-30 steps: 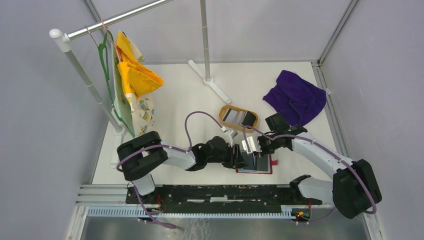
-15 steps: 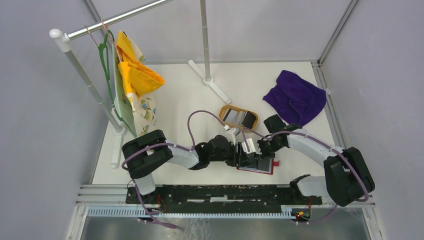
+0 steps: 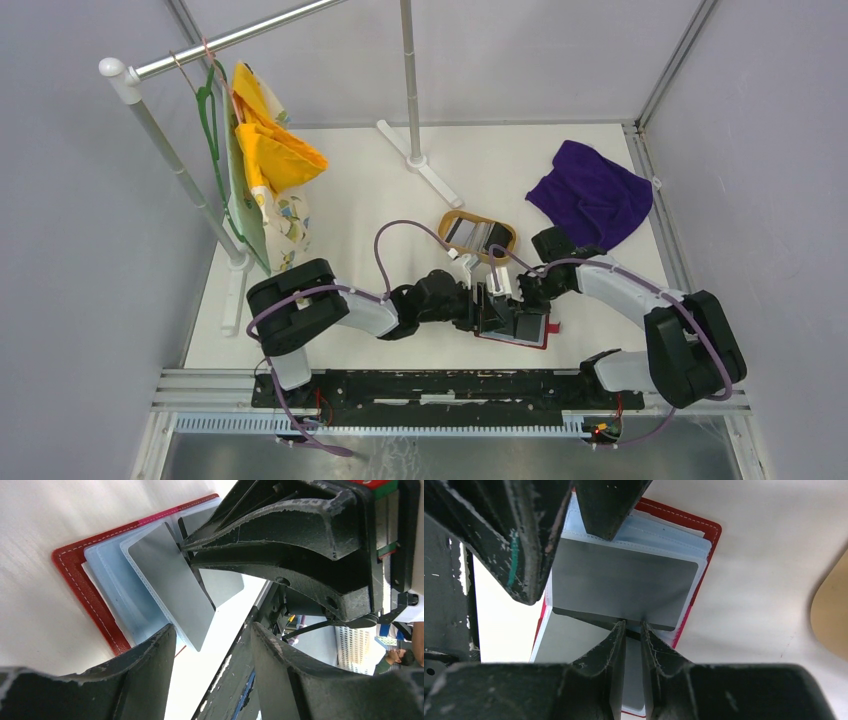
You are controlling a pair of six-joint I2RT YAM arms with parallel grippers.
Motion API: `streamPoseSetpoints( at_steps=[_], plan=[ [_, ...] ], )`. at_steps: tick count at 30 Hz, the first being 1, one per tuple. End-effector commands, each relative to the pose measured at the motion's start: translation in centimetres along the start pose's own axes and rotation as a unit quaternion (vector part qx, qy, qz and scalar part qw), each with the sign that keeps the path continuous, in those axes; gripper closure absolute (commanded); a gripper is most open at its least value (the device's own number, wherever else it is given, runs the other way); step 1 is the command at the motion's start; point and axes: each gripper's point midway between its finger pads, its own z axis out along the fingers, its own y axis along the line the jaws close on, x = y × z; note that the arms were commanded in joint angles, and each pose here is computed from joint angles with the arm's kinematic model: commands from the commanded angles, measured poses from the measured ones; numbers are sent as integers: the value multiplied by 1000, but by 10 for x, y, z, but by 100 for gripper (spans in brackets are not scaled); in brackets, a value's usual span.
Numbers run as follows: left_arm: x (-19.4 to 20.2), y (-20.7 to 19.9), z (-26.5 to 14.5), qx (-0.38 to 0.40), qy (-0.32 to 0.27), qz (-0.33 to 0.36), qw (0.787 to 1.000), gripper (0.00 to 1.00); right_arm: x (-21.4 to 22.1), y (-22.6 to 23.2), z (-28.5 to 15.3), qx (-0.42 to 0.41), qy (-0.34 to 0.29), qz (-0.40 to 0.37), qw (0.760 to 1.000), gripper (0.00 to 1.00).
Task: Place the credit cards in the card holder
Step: Insert the credit card into the card holder.
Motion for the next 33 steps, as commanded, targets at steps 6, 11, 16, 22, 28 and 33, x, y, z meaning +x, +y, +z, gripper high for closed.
streamPoseSetpoints(
  at_steps=[6, 11, 16, 22, 28, 33],
  plan=[
    [-26, -42, -7, 83, -56, -1, 995, 35, -9, 2, 9, -13, -31, 27, 999, 78],
    [-27, -43, -8, 88, -59, 1, 994, 33, -10, 3, 12, -17, -35, 36, 999, 78],
    [-26, -44, -7, 94, -57, 6, 994, 32, -14, -4, 3, -4, -34, 31, 999, 76],
    [-26, -56, -8, 120, -55, 19, 991, 32, -10, -24, -22, 59, -40, 48, 996, 75],
    [-24, -61, 0, 131, -41, 26, 990, 32, -2, -35, -43, 93, -46, 66, 992, 74],
    [-18, -70, 12, 147, -23, 31, 988, 31, 4, -53, -63, 158, -54, 101, 981, 73]
  ],
)
